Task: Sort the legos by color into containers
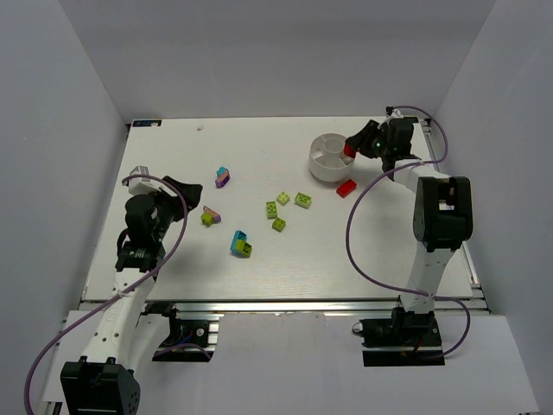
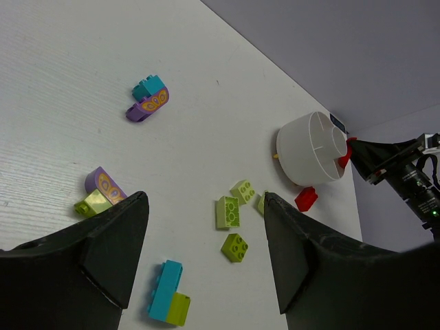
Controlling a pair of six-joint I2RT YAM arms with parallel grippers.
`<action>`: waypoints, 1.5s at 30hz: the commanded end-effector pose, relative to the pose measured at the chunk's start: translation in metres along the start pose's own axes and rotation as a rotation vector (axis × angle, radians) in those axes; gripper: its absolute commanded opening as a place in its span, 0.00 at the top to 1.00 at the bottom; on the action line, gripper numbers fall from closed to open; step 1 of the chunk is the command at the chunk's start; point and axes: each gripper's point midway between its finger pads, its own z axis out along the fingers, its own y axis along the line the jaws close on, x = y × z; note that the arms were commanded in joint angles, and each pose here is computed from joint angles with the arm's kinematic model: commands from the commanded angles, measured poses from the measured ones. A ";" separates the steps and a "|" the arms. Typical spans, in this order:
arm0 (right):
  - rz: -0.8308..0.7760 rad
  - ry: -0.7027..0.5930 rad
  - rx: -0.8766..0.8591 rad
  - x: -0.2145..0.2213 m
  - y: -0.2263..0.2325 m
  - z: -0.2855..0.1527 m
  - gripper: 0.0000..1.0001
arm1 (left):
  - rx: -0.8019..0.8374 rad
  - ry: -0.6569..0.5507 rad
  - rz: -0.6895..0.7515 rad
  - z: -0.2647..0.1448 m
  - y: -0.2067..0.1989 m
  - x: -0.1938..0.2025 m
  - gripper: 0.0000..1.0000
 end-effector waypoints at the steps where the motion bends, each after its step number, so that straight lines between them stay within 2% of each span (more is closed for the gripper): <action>1: -0.009 -0.025 -0.004 -0.011 0.006 0.003 0.60 | 0.015 -0.008 0.002 -0.002 -0.003 -0.001 0.23; 2: -0.010 -0.026 -0.005 -0.011 0.006 0.002 0.57 | 0.015 -0.008 0.002 -0.002 -0.003 -0.001 0.23; 8: -0.011 -0.037 -0.016 -0.017 0.012 0.000 0.48 | 0.019 -0.010 0.001 -0.002 -0.004 -0.002 0.23; 18: -0.056 -0.075 -0.058 -0.038 0.030 -0.009 0.46 | 0.026 -0.018 0.004 -0.004 -0.006 -0.004 0.23; 21: -0.173 -0.106 -0.110 -0.055 0.050 -0.025 0.44 | 0.022 -0.023 0.005 -0.006 -0.006 -0.005 0.23; 24: -0.405 -0.104 -0.196 -0.056 0.067 -0.045 0.38 | 0.021 -0.027 0.004 -0.008 -0.005 -0.005 0.23; 26: -0.544 -0.064 -0.240 -0.042 0.068 -0.054 0.36 | 0.020 -0.025 -0.001 -0.008 -0.003 -0.002 0.23; 31: -0.738 0.043 -0.288 -0.007 0.064 -0.085 0.35 | 0.024 -0.022 -0.007 -0.008 -0.001 0.002 0.23; 34: -0.866 0.137 -0.440 0.026 0.074 -0.110 0.35 | 0.029 -0.021 -0.005 -0.008 -0.001 0.002 0.23; 35: -0.996 0.139 -0.486 0.032 0.073 -0.117 0.35 | 0.029 -0.019 -0.004 -0.008 -0.001 0.003 0.23; 36: -1.005 0.203 -0.540 0.051 0.072 -0.127 0.35 | 0.030 -0.018 -0.002 -0.008 -0.001 0.003 0.23; 38: -1.116 0.214 -0.577 0.060 0.066 -0.131 0.33 | 0.032 -0.019 -0.002 -0.008 -0.001 0.004 0.23; 41: -1.121 0.294 -0.528 0.071 0.047 -0.131 0.32 | 0.038 -0.018 -0.003 -0.010 0.000 0.006 0.23; 45: -1.145 0.317 -0.531 0.080 0.038 -0.134 0.31 | 0.035 -0.012 -0.014 -0.009 0.003 0.011 0.23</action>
